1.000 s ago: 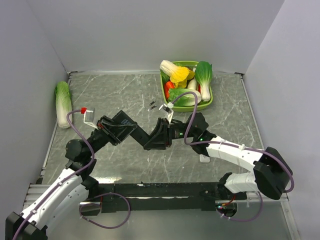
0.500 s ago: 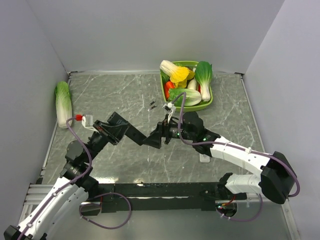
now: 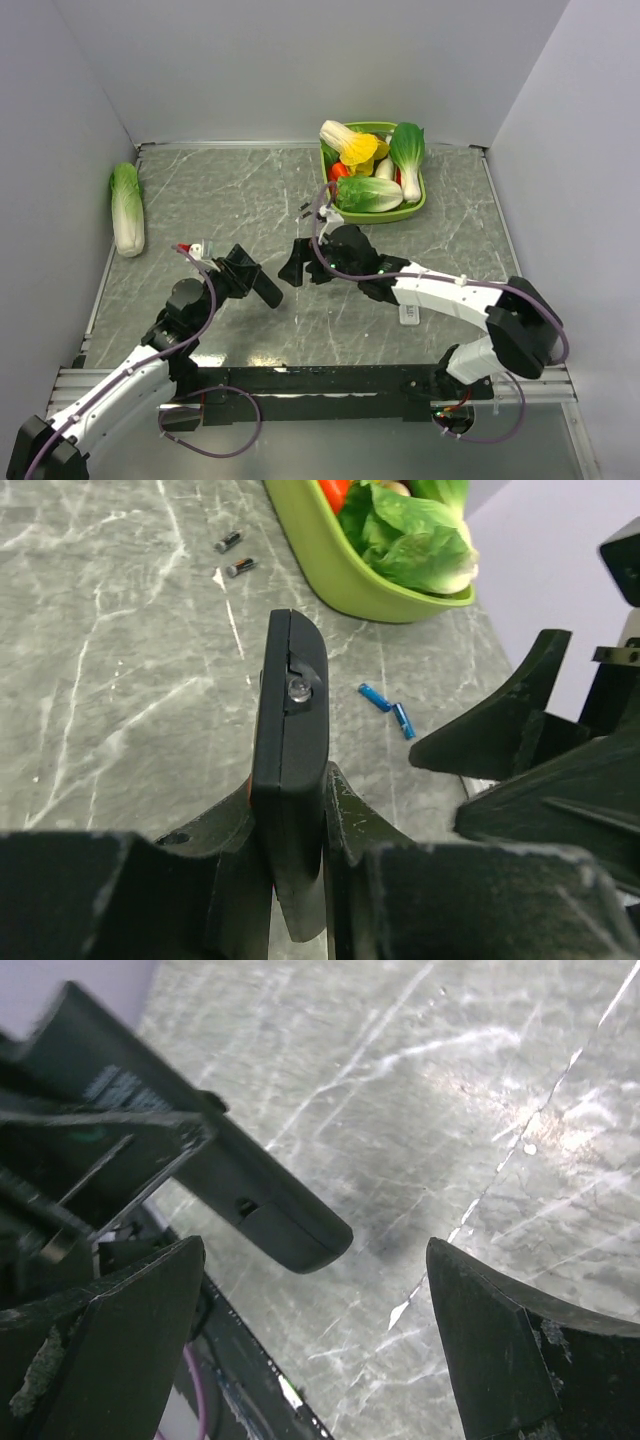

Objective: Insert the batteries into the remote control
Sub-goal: Adjust the remote control, then remove the battery cover from the remote control.

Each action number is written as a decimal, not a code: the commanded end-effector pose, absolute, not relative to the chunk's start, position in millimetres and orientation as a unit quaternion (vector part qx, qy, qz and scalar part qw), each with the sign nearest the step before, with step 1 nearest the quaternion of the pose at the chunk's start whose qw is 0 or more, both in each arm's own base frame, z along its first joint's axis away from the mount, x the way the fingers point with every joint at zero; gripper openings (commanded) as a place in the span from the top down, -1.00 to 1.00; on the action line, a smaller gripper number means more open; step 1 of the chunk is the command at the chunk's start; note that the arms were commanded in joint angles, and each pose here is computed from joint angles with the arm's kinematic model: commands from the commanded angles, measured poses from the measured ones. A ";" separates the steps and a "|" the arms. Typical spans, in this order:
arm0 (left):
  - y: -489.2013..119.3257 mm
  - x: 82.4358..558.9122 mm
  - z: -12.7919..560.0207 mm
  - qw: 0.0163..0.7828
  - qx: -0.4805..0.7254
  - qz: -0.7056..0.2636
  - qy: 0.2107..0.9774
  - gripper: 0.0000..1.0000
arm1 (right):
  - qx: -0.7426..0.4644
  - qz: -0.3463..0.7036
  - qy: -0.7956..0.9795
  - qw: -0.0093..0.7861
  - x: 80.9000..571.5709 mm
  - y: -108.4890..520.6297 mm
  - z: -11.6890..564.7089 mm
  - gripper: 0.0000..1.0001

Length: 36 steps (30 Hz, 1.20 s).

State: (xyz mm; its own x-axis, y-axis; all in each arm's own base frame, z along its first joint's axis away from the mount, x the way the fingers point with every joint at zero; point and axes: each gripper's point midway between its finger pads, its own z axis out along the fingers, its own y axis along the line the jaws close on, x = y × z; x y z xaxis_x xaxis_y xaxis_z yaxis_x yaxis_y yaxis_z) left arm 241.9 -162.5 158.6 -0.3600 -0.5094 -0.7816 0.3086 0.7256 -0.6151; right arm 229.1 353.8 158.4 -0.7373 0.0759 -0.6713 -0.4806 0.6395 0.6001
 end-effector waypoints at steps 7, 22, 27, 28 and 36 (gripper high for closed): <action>-159.1 249.6 160.6 0.613 -0.076 -0.298 0.728 0.97 | -0.098 0.397 0.848 0.338 237.8 394.6 144.1 -0.86; -172.1 237.2 133.8 0.638 -0.069 -0.201 0.740 0.96 | -0.089 0.373 0.869 0.313 231.1 394.8 94.8 -0.43; -169.7 232.6 125.4 0.639 -0.089 -0.191 0.740 0.97 | -0.089 0.382 0.871 0.297 223.2 394.8 84.4 -0.33; -167.2 232.8 124.2 0.640 -0.097 -0.188 0.739 0.97 | -0.093 0.387 0.869 0.294 220.8 397.4 85.4 -0.32; -167.8 227.5 115.5 0.636 -0.106 -0.197 0.739 0.97 | -0.093 0.397 0.870 0.277 212.1 403.5 74.4 -0.26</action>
